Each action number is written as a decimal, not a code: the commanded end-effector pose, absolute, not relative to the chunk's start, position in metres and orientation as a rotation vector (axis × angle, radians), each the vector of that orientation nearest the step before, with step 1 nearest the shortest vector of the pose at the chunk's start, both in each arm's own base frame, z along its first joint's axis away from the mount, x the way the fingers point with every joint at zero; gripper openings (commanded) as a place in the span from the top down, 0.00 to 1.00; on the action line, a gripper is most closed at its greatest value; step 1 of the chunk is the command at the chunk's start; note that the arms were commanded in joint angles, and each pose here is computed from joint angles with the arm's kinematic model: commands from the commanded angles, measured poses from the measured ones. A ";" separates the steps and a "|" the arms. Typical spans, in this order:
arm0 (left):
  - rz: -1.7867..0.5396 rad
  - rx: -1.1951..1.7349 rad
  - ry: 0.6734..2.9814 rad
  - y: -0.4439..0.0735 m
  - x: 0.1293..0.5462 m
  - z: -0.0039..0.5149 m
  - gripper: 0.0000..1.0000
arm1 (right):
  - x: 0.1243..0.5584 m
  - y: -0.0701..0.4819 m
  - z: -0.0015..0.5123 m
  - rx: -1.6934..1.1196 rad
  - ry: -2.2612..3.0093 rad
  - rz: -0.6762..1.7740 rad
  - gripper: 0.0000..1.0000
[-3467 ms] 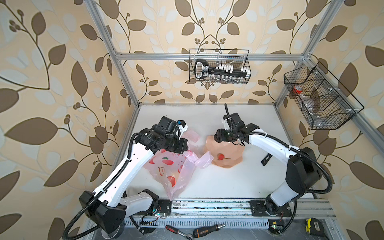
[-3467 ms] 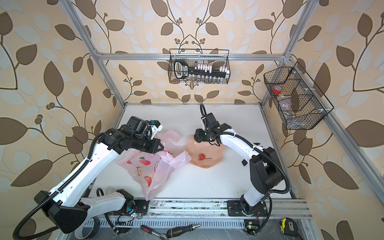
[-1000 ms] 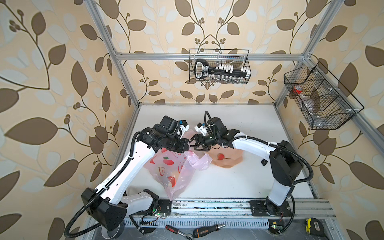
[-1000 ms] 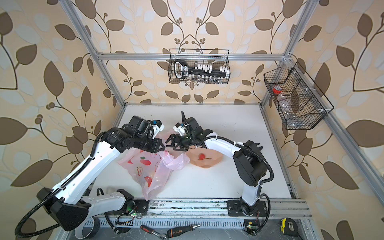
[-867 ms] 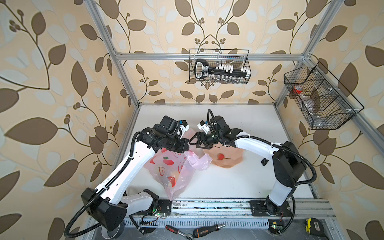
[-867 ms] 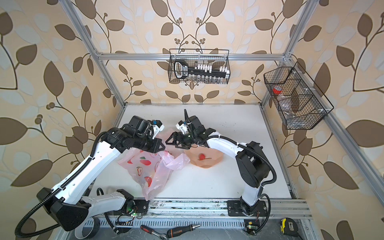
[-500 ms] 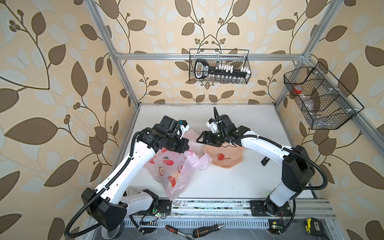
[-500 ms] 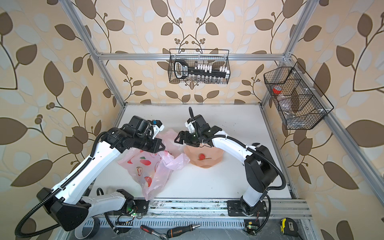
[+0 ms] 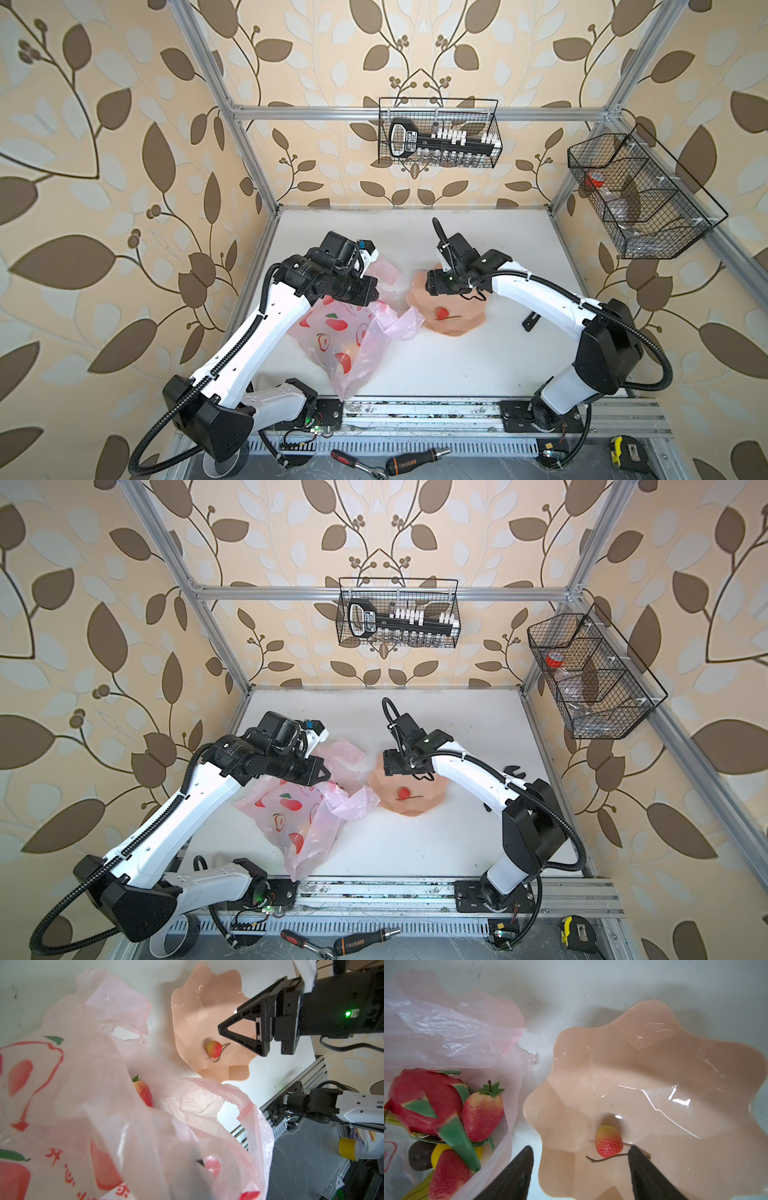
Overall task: Place the fruits into the plastic bag
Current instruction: 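Withdraw the right gripper from the bag toward the plate, then lower the right gripper onto the small strawberry and close on it, then lift the small strawberry, carry it into the bag and release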
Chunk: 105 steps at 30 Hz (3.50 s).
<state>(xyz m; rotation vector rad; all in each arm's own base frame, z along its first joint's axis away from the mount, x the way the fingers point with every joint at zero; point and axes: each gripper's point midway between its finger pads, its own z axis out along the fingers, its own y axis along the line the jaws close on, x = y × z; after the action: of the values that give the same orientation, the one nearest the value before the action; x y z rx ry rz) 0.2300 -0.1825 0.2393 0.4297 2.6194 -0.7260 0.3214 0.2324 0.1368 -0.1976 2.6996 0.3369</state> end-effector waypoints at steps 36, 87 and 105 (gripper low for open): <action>-0.759 0.451 2.596 -0.186 0.230 0.247 1.00 | 0.284 0.212 0.027 -0.435 2.915 0.062 0.56; -0.762 0.462 2.598 -0.187 0.230 0.247 1.00 | 0.372 0.307 0.166 -0.071 2.521 1.367 0.76; -0.761 0.462 2.593 -0.187 0.231 0.247 1.00 | 0.328 0.368 0.172 -0.173 2.520 1.570 0.77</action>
<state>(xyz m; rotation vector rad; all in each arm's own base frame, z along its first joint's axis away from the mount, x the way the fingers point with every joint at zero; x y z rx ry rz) 0.2311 -0.1857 0.2343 0.4336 2.6411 -0.7408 0.3455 0.3441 0.1709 -0.1293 2.5160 1.4793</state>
